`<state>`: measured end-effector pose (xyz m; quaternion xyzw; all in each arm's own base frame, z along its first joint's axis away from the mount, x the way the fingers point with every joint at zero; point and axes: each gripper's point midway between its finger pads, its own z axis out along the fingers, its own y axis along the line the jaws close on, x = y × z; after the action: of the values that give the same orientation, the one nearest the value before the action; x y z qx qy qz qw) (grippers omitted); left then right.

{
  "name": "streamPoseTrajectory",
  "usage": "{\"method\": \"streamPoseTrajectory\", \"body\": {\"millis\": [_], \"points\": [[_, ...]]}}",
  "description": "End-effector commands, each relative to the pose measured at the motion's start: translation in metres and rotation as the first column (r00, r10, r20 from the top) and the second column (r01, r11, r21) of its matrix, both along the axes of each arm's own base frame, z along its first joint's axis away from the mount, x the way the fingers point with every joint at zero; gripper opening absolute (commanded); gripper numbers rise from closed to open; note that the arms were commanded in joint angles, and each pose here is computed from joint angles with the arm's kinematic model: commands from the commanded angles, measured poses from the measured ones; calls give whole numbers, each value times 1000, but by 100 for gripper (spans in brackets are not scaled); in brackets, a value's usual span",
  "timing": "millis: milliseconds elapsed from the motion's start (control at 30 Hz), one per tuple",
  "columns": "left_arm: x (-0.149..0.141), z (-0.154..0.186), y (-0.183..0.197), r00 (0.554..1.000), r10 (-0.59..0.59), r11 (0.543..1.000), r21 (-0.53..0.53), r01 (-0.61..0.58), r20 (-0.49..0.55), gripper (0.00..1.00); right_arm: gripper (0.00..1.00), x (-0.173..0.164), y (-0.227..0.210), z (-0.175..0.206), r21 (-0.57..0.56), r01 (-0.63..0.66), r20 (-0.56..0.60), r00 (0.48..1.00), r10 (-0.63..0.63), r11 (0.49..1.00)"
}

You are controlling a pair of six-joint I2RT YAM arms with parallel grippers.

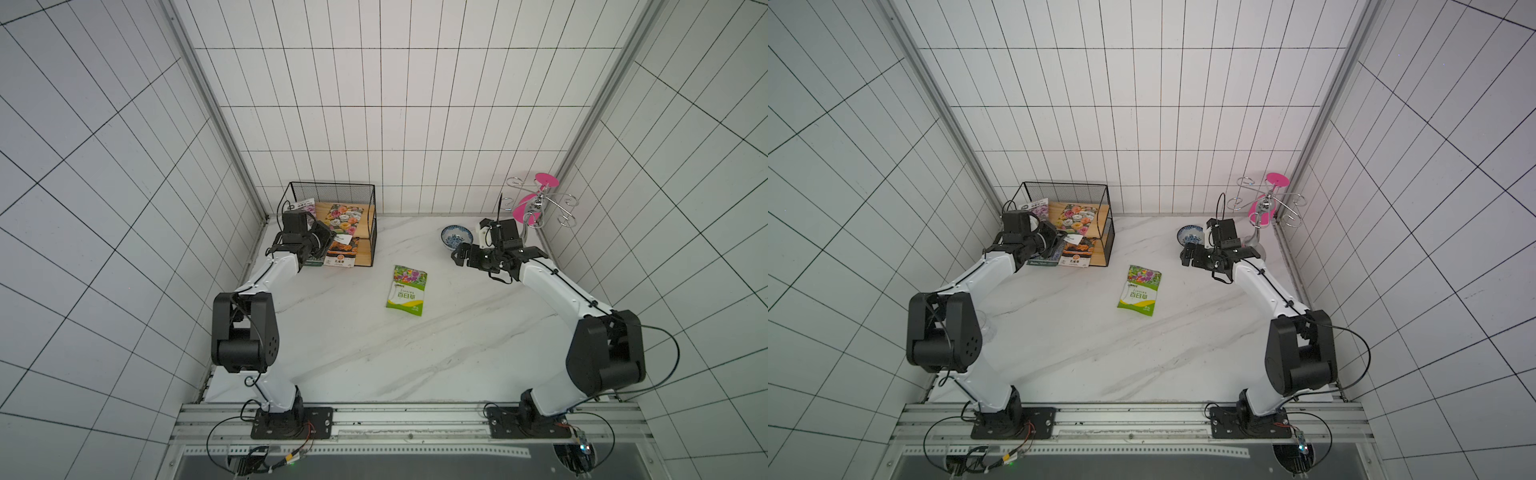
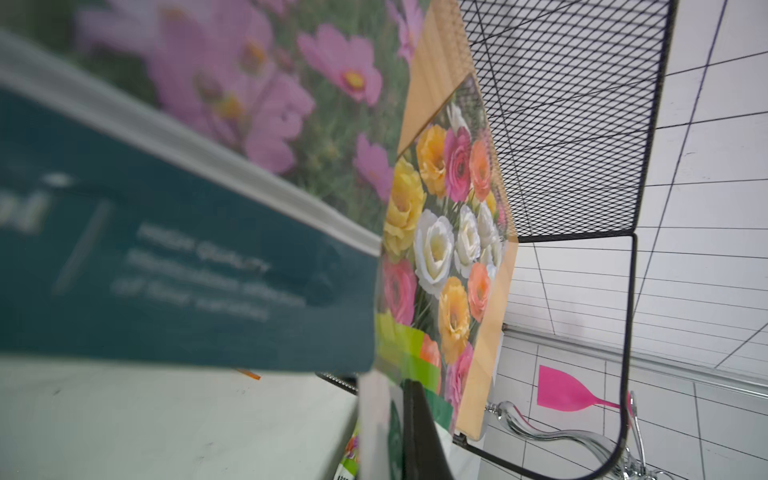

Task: Take the seed bag off the shelf
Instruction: Pick up the seed packet from the shelf.

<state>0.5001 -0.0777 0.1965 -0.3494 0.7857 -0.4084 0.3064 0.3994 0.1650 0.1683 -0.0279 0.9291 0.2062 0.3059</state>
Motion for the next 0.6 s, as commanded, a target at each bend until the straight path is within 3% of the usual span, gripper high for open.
{"method": "streamPoseTrajectory", "body": {"millis": [0, 200, 433, 567], "points": [[13, 41, -11, 993, -5, 991, -134, 20, 114, 0, 99, -7, -5, 3, -11, 6, 7, 1000, -6, 1000], [10, 65, -19, 986, -13, 965, -257, 55, 164, 0, 99, -5, -4, 4, -10, 5, 8, 1000, -5, 1000], [12, 79, -3, 980, 50, 929, -369, 24, 191, 0, 99, -2, -3, 5, -8, 2, 11, 1000, -2, 1000], [18, 93, -3, 977, 27, 930, -364, 54, 213, 0, 99, -2, -3, 4, -8, 1, 7, 1000, -1, 1000]]}}
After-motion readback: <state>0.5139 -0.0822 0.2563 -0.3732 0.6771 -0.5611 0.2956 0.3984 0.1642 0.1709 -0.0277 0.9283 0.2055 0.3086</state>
